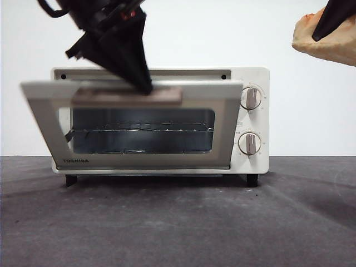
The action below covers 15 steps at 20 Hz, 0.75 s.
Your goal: The left arm flap open the oven, the right arm pick bread and place it into oven, the left arm flap close the oven
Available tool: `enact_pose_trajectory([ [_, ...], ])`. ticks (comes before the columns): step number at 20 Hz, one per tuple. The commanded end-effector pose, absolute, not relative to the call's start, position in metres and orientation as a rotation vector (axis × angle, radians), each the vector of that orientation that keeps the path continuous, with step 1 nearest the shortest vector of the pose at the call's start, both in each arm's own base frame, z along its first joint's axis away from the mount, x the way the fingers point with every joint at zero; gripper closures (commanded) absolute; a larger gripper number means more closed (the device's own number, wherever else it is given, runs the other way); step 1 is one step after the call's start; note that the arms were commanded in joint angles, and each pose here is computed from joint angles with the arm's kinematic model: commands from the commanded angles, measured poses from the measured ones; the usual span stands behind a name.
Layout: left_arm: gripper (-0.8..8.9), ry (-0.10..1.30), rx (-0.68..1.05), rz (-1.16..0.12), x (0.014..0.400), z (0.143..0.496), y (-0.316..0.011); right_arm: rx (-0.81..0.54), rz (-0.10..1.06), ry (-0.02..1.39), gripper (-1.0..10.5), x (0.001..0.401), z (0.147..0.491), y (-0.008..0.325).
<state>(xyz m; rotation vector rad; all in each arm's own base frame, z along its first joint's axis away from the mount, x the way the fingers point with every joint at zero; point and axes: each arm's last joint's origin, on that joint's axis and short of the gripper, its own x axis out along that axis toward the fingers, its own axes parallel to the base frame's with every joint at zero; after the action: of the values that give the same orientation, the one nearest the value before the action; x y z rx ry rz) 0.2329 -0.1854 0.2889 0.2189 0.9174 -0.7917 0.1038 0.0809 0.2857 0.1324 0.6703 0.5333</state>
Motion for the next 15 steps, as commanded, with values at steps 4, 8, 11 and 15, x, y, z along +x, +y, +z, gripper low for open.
enact_pose_trajectory([
  [4,7.98,1.098,0.312,-0.765,0.221,0.269,-0.191,0.149,0.547,0.646,7.9,0.104,0.293,0.082],
  [8,7.98,1.124,0.325,-0.769,0.217,0.268,-0.192,0.152,0.550,0.637,7.9,0.104,0.293,0.083],
  [11,7.98,1.128,0.315,-0.763,0.217,0.268,-0.192,0.152,0.549,0.641,7.9,0.105,0.293,0.083],
  [15,7.98,1.072,0.281,-0.751,0.215,0.282,-0.182,0.157,0.566,0.658,7.9,0.108,0.292,0.087],
])
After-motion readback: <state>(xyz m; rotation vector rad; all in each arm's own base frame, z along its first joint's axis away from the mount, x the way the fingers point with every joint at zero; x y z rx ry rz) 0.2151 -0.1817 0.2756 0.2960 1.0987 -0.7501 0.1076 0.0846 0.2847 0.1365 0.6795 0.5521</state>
